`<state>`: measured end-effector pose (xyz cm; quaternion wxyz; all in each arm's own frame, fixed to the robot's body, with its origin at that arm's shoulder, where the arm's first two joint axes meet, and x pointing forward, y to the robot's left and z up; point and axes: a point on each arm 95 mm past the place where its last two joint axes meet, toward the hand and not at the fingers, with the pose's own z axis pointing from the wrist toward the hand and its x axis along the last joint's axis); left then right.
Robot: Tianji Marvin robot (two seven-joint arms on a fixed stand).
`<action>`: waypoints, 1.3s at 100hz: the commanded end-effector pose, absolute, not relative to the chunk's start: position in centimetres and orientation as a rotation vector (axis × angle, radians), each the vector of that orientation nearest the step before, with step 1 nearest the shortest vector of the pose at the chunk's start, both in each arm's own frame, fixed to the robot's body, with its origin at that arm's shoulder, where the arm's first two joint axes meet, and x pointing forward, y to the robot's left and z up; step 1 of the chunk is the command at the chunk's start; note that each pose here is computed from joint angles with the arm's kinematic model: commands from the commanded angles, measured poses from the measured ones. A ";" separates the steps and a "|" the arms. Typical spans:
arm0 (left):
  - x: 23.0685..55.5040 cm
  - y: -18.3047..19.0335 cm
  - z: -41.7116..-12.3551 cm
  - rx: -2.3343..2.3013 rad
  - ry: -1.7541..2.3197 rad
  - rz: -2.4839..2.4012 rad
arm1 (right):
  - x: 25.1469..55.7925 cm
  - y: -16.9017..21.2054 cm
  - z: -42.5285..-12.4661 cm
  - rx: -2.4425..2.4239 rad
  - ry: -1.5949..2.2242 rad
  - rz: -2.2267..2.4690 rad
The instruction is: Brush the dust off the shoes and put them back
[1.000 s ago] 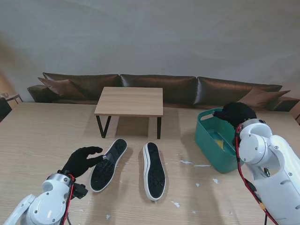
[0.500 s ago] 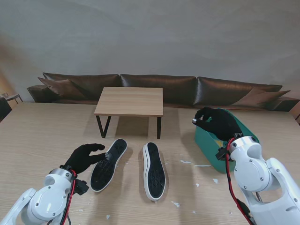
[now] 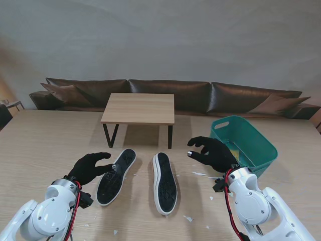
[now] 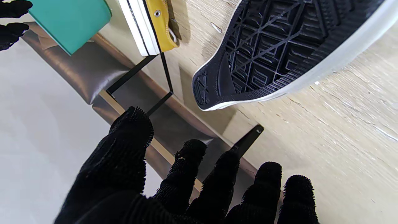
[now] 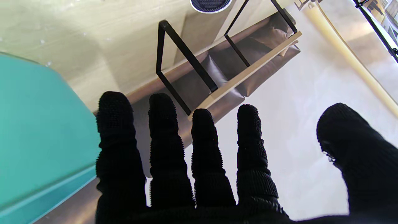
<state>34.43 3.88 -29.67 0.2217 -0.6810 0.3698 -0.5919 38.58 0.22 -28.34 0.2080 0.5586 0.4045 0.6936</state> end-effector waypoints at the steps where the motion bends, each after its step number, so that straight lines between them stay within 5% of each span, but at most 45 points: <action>1: 34.4 3.9 -29.7 -1.887 1.032 -1.630 | 38.3 0.6 -29.5 1.576 1.156 1.923; 69: 36.9 5.1 -27.6 -1.804 1.154 -1.362 | 38.2 0.7 -31.9 1.643 1.144 1.935; 130: 40.8 4.3 -30.6 -1.976 1.332 -1.136 | 38.3 0.6 -31.8 1.671 1.099 1.942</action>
